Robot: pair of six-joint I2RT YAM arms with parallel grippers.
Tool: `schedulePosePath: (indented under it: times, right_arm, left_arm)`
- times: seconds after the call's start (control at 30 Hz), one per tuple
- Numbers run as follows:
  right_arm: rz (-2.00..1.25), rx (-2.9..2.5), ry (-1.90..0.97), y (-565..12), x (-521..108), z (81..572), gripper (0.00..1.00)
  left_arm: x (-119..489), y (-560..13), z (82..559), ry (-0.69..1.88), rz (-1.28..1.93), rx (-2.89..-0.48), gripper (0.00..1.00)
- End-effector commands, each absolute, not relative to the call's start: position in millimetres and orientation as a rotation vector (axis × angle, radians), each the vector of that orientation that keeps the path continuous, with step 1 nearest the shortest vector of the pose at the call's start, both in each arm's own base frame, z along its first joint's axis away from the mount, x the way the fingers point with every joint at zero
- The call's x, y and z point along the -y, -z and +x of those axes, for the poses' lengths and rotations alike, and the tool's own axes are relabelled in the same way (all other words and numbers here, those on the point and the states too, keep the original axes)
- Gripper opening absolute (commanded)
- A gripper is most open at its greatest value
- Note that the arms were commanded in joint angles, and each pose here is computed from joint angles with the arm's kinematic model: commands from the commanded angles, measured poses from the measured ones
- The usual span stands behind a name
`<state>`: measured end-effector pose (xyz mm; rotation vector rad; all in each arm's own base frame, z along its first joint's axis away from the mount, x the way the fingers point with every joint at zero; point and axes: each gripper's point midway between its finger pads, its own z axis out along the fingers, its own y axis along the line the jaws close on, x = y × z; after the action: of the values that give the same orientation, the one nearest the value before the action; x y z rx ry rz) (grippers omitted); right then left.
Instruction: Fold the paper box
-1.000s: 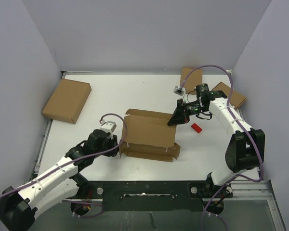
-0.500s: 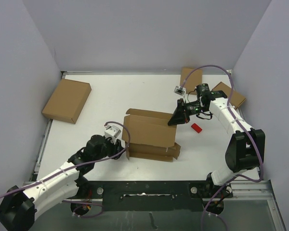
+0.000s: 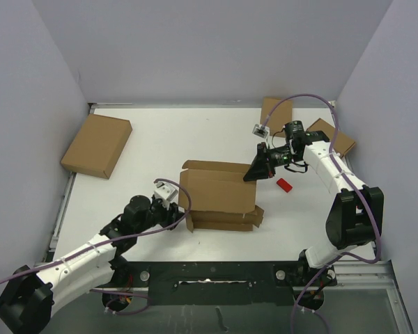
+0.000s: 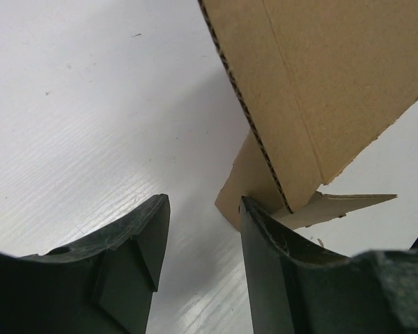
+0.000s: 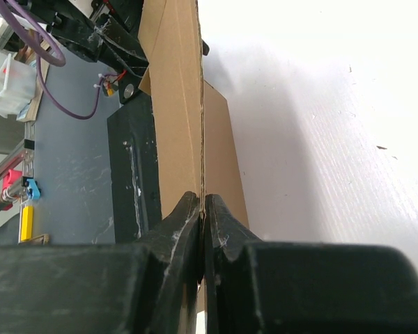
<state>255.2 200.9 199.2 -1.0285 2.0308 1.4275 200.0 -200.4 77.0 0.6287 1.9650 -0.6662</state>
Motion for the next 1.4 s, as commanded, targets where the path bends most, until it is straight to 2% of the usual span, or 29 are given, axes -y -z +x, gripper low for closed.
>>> schedulePosePath:
  times: [0.0,0.5,0.97,1.37]
  right_arm:
    - [-1.074,-1.962,-1.384,-209,-202,257,0.0]
    - [-1.075,-1.964,-1.38,-209,-201,258,0.0]
    - [-1.073,-1.963,-1.383,-209,-201,258,0.0]
    - [-1.073,-1.961,-1.388,-209,-202,258,0.0]
  left_arm:
    - [218,-102,195,0.759,0.692,-1.848,0.44]
    - [218,-102,172,0.824,0.66,-1.898,0.44]
    - [226,-98,156,0.853,0.714,-1.917,0.5]
    - [224,-103,184,0.682,0.693,-1.862,0.47]
